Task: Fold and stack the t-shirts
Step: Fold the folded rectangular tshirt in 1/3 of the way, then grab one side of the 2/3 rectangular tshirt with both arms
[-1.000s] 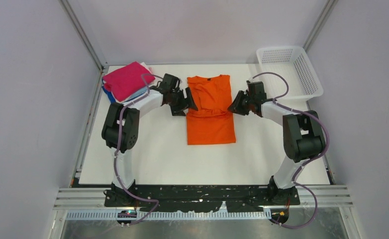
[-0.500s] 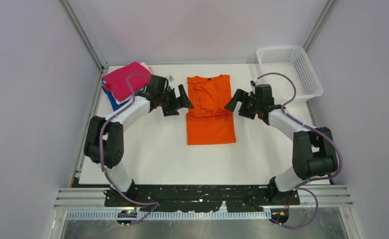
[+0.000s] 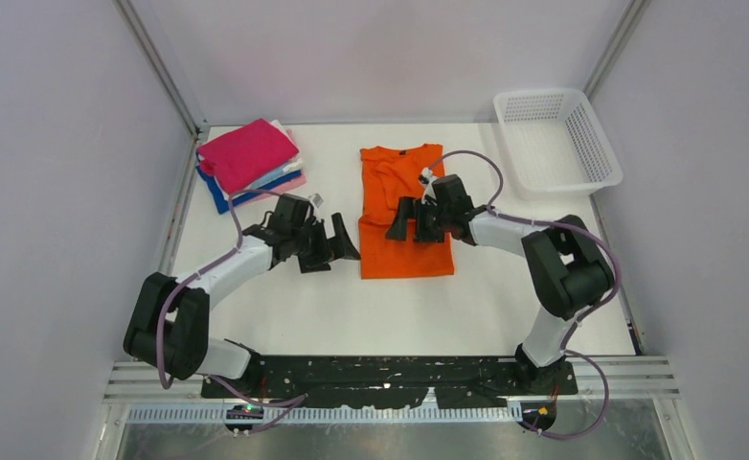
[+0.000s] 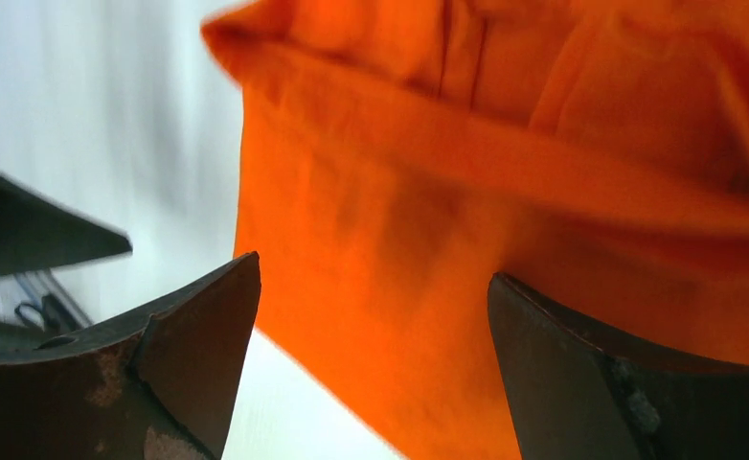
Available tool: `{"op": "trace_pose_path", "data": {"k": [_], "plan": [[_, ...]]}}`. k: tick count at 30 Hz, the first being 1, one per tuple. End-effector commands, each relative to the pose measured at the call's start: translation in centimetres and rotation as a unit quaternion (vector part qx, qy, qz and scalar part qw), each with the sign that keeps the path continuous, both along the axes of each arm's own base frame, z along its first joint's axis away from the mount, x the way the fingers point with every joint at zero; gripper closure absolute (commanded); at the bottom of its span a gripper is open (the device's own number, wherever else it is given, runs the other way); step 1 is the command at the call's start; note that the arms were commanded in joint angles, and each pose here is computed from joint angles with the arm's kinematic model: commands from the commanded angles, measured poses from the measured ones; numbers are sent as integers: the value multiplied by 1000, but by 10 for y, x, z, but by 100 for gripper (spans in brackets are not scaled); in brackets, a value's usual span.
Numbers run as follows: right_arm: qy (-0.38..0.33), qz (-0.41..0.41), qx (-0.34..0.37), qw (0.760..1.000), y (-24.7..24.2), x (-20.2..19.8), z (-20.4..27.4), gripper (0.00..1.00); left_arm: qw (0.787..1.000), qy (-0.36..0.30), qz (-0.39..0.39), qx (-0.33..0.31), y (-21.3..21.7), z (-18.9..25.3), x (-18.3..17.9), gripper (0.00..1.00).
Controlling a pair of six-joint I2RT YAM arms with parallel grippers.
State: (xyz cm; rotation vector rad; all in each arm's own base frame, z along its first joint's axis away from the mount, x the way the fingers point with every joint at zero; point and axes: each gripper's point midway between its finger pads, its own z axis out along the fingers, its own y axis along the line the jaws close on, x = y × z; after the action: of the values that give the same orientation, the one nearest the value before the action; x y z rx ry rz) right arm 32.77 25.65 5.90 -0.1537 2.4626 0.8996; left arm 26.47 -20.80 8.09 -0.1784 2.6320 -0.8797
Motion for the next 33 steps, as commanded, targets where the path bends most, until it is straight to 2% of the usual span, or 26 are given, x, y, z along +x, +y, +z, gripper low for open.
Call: {"op": "trace_pose_path", "data": {"k": [1, 9, 12, 17, 19, 20, 21, 22, 23, 26, 28, 33], "plan": [[-80, -23, 17, 996, 22, 72, 33, 4, 999, -33, 14, -8, 1, 10, 7, 0], [-106, -63, 13, 992, 21, 148, 48, 5, 1000, -8, 6, -2, -3, -5, -2, 0], [-110, -66, 26, 991, 14, 152, 61, 5, 1000, -5, 1, -1, -7, -6, -2, 0], [-139, -87, 4, 986, -25, 117, 86, 5, 1000, -4, -9, 7, -19, -9, 0, 0], [-143, -109, -1, 984, -49, 95, 88, 4, 1000, 0, -12, 8, -23, -11, 1, 3], [-157, -128, 10, 979, -64, 87, 105, 5, 1000, 3, -12, 11, -25, -13, 1, 6], [-140, -136, 8, 981, -74, 70, 86, 4, 1000, 5, -12, 15, -26, -16, 1, 8], [-155, -155, 23, 975, -87, 65, 98, 5, 1000, 7, -12, 19, -28, -19, 1, 11], [-132, -158, 21, 978, -96, 43, 76, 5, 1000, 9, -13, 22, -30, -21, 1, 14], [-114, -176, 19, 977, -115, 1, 48, 5, 999, 15, -16, 28, -35, -27, 3, 26], [-112, -184, 14, 976, -122, -17, 40, 5, 999, 19, -16, 33, -36, -31, 4, 35], [-117, -213, -13, 970, -141, -37, 36, 5, 999, 27, -17, 43, -40, -40, -1, 42]]}}
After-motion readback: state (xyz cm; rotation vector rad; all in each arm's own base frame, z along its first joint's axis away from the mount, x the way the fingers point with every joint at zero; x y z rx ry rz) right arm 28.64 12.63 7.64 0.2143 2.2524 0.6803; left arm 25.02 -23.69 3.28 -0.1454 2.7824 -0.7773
